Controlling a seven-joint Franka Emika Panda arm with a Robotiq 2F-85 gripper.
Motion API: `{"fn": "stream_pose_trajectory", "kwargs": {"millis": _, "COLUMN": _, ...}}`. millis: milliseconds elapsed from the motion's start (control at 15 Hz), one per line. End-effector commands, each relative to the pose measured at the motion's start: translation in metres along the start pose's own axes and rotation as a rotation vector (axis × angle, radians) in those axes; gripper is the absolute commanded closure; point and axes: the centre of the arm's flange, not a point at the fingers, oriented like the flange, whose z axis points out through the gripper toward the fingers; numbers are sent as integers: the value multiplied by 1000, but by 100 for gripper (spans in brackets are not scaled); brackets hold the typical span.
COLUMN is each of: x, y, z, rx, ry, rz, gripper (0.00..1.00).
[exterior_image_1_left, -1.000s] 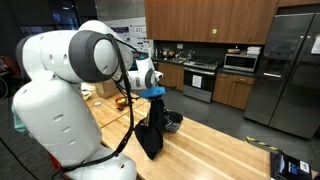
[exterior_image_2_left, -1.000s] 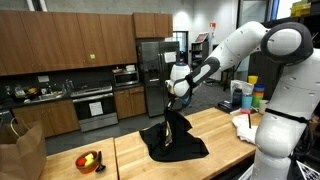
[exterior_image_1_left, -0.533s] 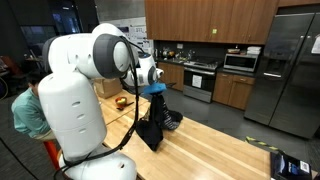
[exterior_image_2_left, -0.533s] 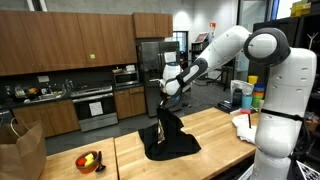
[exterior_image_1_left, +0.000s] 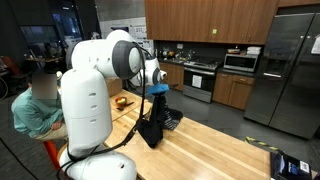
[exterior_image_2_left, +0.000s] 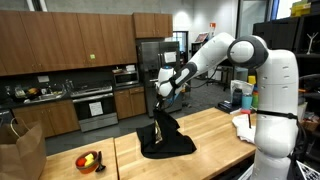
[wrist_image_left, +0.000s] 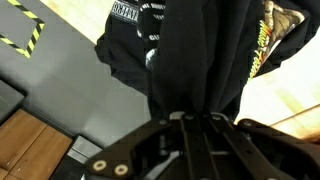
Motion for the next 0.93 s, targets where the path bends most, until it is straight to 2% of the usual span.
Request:
{"fn": "stream_pose_trajectory", "kwargs": {"millis": 0, "x": 13, "y": 12, "z": 30, "rx": 29, "ry": -67, "rz": -6, "gripper": 98}}
{"fn": "stream_pose_trajectory", "kwargs": {"millis": 267, "x": 11, "y": 9, "z": 63, "rx": 48, "ry": -121, "rz": -3, "gripper": 98}}
{"fn": "stream_pose_trajectory", "kwargs": {"millis": 867, "x": 10, "y": 9, "z": 118, "rx": 64, "ry": -177, "rz": 2, "gripper": 98}}
